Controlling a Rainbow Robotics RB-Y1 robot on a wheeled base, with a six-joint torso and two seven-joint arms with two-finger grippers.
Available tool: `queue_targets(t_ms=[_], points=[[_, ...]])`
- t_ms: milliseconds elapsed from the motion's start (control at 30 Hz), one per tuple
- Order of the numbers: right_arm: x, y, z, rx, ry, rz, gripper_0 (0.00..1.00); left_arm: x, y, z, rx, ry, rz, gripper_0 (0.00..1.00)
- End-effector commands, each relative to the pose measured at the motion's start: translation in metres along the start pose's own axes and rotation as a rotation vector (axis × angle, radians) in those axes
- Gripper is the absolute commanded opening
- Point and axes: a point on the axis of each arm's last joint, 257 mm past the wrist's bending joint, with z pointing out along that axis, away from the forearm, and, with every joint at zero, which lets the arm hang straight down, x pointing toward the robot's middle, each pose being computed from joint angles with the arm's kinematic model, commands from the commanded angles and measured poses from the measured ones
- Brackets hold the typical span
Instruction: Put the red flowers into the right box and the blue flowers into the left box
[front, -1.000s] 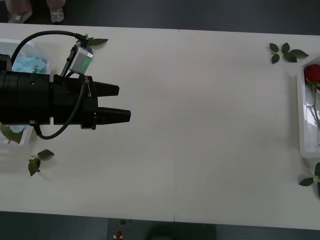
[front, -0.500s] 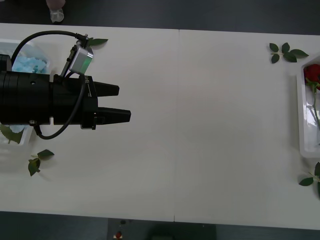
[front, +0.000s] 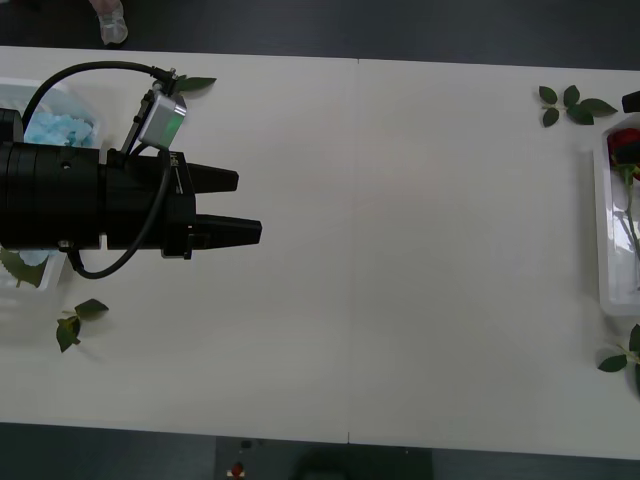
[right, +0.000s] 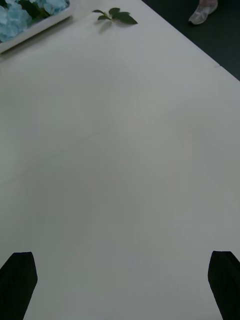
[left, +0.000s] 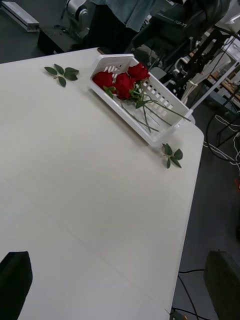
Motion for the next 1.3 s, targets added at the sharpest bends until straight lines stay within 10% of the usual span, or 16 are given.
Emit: queue_targets(t_ms=[33, 1300], points=[[-0.029, 0.008, -0.012, -0.019, -0.052, -0.048, 1.0, 0.001, -0.005, -0.001, 0.002, 0.005, 0.038, 1.0], [-0.059, 0.125, 0.023, -0.19, -0.136, -0.342, 1.0, 0.001, -0.005, -0.001, 0.002, 0.005, 0.038, 1.0]])
